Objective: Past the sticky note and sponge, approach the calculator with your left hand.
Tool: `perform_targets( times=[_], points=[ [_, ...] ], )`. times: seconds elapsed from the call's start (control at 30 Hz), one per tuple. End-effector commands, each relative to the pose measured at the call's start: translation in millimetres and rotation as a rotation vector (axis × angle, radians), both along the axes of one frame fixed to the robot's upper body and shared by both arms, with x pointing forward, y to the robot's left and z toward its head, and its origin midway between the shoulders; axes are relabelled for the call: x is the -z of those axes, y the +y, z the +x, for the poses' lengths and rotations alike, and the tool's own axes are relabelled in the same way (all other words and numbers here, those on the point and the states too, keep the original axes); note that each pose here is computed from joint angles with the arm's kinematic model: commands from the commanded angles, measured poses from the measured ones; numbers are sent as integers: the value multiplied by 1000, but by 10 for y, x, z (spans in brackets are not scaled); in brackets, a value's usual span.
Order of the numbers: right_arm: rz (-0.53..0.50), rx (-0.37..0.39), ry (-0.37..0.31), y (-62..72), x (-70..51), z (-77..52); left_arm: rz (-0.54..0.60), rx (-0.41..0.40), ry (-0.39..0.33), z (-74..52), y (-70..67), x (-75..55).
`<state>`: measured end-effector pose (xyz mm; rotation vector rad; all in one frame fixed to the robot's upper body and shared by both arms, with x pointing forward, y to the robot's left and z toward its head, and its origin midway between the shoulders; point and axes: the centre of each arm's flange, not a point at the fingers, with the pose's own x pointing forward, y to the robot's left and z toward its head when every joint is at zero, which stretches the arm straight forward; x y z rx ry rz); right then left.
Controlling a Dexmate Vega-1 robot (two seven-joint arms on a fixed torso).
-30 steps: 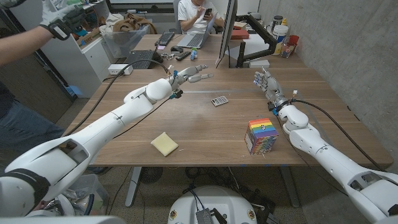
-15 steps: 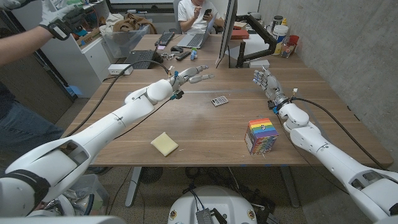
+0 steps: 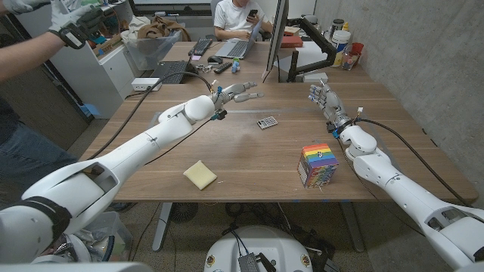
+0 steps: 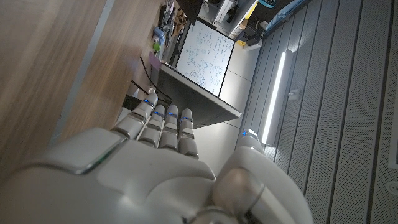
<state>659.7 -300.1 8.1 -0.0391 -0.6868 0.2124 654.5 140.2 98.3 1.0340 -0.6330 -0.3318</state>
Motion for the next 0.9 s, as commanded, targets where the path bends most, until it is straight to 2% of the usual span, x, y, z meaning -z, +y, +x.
perform_targets(
  times=[0.03, 0.47, 0.9],
  points=[
    [5, 0, -13, -24, -17, -1, 51, -6, 14, 126, -130, 8],
    [11, -4, -12, -43, -24, 35, 120, -27, -7, 125, -243, 16],
    [16, -13, -11, -31, -2, 79, 156, -39, -18, 115, -297, 40]
  ],
)
